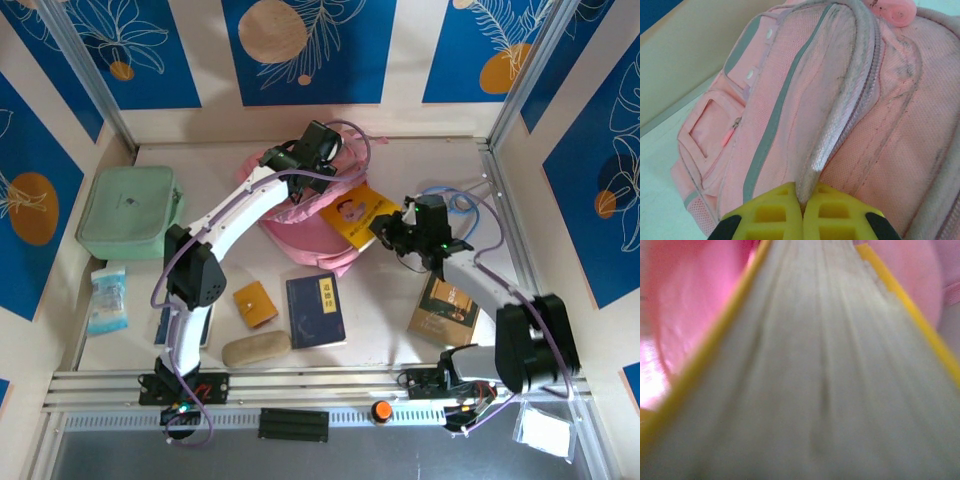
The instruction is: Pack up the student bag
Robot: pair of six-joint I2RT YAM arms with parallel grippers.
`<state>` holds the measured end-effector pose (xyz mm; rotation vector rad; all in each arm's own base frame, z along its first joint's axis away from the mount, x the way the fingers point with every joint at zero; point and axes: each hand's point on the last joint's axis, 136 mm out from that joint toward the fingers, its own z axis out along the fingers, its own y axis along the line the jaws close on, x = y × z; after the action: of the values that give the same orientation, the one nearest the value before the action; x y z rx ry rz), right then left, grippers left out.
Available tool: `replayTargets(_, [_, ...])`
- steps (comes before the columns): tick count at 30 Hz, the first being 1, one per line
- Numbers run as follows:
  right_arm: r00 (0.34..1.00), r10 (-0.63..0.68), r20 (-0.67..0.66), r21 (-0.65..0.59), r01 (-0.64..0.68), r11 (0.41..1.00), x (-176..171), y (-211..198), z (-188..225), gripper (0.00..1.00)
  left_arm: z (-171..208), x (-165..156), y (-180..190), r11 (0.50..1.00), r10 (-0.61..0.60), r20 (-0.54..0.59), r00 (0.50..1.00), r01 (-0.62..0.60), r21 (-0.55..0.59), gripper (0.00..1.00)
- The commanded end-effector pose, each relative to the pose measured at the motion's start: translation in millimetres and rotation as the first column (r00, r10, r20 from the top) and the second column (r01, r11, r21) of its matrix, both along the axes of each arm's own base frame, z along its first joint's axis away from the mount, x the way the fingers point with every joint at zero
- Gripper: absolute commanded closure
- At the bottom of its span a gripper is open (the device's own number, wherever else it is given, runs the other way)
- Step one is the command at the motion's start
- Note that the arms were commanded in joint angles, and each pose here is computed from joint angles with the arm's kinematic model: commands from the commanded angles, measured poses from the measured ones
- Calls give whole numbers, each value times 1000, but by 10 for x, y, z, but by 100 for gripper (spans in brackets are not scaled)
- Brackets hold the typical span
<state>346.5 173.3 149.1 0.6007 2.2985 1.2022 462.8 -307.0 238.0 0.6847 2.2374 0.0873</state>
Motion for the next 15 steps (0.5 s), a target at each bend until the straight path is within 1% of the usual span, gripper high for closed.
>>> replayTargets(1, [980,4,198,130,-30,991,395,256,677,100,917,13,-38,980,17,182,983,19,-197,100])
replayTargets(6, [982,-15,186,120,-8,993,703,502,615,100,1025,35,0,975,31,204,978,15,-223,100])
replayTargets(11, [991,-61,117,116,48,992,1013,691,334,100,1045,51,21,968,42,196,980,9,-252,100])
replayTargets(15, [989,-108,100,118,96,988,1260,813,151,100,1046,71,48,960,59,182,981,-5,-281,100])
